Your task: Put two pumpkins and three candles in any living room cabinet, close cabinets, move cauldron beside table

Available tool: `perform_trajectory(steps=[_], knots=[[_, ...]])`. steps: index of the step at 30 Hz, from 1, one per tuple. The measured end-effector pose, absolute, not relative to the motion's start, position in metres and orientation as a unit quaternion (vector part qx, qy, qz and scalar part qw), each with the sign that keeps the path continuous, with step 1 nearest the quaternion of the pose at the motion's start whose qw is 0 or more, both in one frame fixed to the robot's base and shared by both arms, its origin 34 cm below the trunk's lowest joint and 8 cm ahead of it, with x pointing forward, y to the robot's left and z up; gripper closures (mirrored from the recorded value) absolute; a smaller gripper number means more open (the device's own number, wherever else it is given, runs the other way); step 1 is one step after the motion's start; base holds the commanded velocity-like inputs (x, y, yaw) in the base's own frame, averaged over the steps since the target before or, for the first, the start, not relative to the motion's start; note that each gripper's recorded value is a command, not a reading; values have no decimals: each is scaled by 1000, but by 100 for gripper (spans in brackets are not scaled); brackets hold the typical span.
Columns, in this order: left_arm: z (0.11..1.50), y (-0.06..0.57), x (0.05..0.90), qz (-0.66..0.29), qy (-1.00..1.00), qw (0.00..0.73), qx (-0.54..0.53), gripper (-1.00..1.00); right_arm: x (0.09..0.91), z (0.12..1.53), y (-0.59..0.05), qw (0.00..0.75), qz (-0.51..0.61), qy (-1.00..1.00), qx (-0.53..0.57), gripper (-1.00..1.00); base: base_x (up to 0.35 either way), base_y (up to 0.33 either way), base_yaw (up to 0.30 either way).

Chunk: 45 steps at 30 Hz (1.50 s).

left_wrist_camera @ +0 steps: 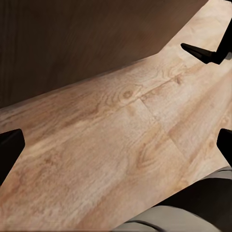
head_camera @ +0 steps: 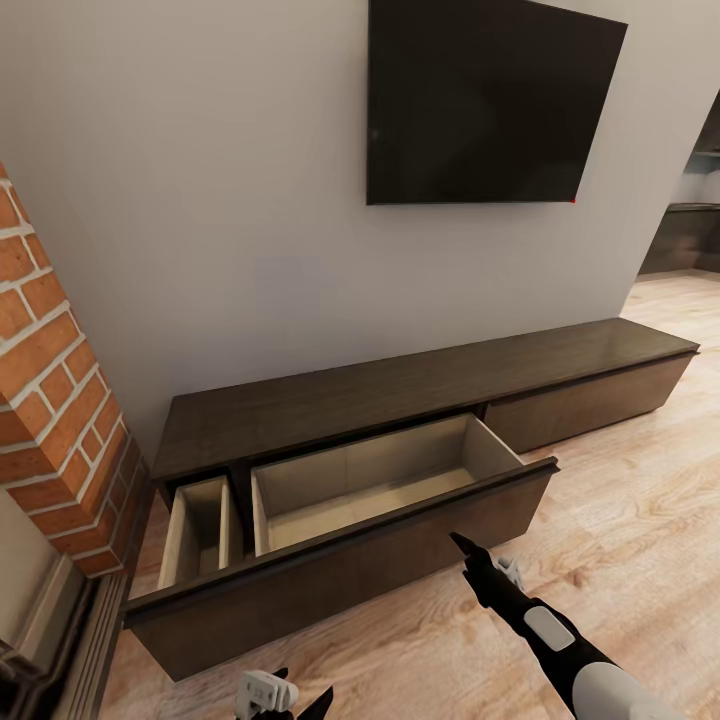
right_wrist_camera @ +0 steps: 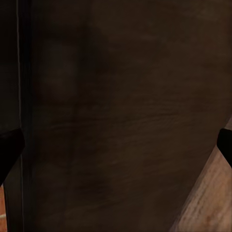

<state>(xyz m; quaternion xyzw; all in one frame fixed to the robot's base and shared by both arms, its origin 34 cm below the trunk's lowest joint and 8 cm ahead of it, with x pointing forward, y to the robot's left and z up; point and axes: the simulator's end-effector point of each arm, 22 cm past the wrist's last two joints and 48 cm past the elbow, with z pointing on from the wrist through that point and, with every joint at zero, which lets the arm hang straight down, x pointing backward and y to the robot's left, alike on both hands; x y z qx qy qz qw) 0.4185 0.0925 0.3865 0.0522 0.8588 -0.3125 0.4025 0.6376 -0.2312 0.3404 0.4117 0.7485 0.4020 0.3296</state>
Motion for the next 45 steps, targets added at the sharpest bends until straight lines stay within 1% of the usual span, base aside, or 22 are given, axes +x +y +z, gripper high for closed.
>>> perform_trajectory(steps=[19,33,45], knots=[[400,92,419,-313,860,400,57,-100,646,373,-253,340,417,728,425,-100,0,0,0],[430,93,427,-311,862,397,58,-100,644,400,-264,304,426,737,429,-100,0,0,0],[456,94,435,-310,862,398,58,-100,649,428,-280,300,423,739,431,-100,0,0,0]])
